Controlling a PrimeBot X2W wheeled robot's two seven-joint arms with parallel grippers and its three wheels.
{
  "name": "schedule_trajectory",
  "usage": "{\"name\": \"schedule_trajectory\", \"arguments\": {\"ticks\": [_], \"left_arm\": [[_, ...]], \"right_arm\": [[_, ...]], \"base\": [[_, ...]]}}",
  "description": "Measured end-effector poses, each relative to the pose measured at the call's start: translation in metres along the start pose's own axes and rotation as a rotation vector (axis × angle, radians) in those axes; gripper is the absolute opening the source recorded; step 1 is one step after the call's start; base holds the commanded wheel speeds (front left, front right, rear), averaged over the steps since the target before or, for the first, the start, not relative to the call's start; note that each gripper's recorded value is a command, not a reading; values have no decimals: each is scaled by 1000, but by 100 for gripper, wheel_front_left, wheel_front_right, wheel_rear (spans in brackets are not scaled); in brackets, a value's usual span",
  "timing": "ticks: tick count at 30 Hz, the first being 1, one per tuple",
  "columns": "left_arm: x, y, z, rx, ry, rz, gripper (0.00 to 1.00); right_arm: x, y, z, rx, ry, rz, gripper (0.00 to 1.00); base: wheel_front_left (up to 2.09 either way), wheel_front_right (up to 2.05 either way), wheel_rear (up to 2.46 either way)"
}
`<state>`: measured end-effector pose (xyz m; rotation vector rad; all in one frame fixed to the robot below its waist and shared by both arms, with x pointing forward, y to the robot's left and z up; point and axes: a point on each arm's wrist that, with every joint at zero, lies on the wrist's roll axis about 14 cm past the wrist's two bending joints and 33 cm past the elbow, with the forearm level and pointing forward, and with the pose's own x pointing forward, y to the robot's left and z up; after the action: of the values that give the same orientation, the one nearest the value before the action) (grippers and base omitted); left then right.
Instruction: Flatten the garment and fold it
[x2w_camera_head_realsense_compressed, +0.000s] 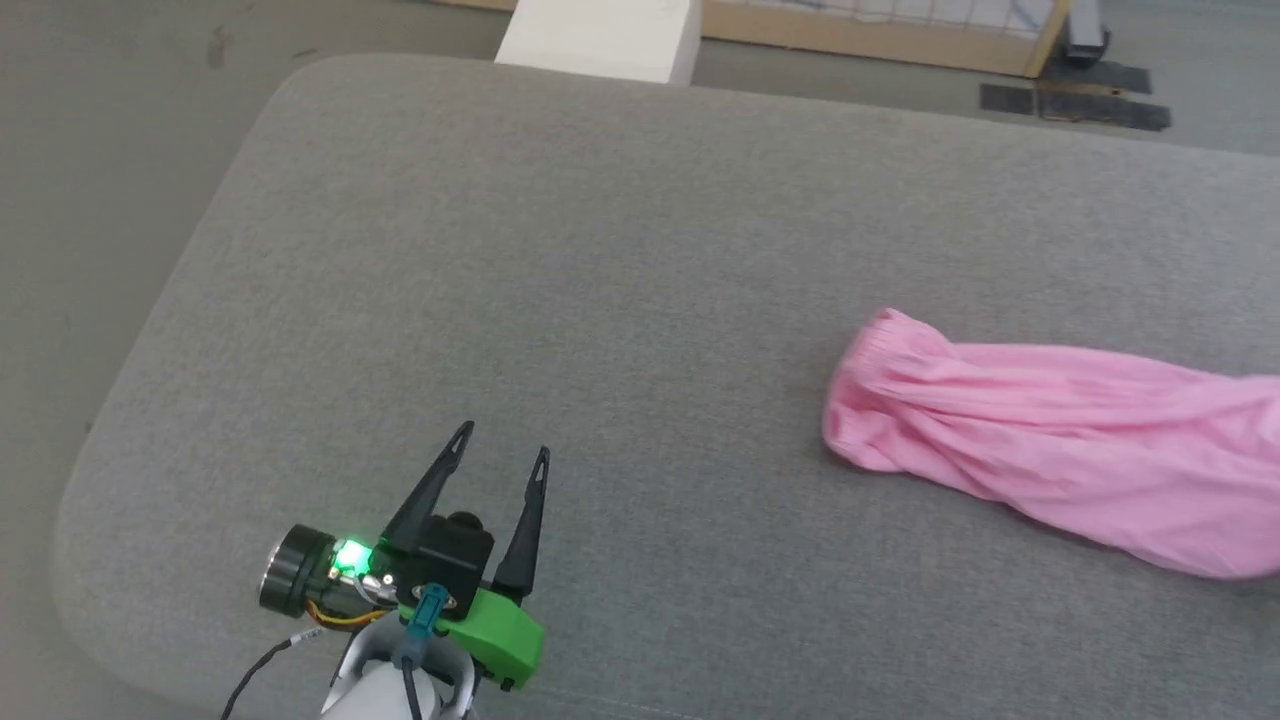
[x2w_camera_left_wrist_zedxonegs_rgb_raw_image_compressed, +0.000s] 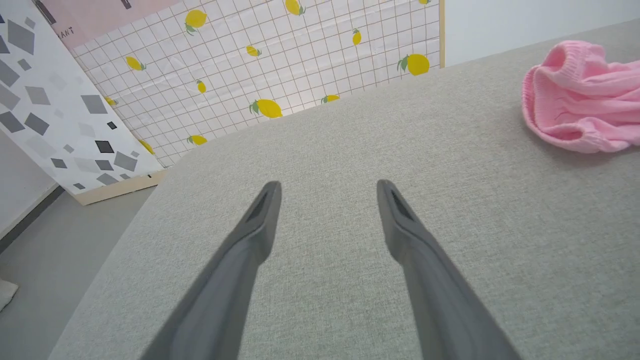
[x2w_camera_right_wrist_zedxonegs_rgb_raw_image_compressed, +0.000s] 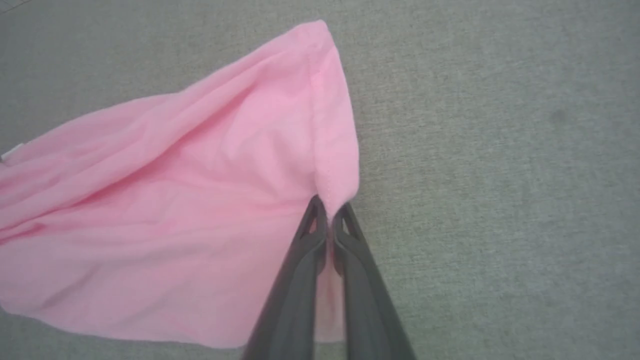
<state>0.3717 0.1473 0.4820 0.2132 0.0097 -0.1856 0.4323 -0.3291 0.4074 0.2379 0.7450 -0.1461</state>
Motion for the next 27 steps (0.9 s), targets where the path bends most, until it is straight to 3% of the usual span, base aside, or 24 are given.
{"name": "schedule_trajectory", "arguments": {"ticks": [3, 7, 19, 27], "left_arm": [[3, -5, 2, -6, -8, -16, 100], [3, -10, -1, -16, 4, -30, 100], [-9, -7, -4, -29, 23, -8, 100], [-20, 5, -6, -41, 37, 41, 100]], "right_arm": [[-9, -23, -5, 9, -14, -63, 0], [-7, -18, -7, 49, -45, -57, 0], [-31, 80, 52, 28, -235, 223, 0], [-48, 166, 60, 7, -245, 445, 0]], "base": [[0, 0, 0], [0, 0, 0], [0, 0, 0], [0, 0, 0]]}}
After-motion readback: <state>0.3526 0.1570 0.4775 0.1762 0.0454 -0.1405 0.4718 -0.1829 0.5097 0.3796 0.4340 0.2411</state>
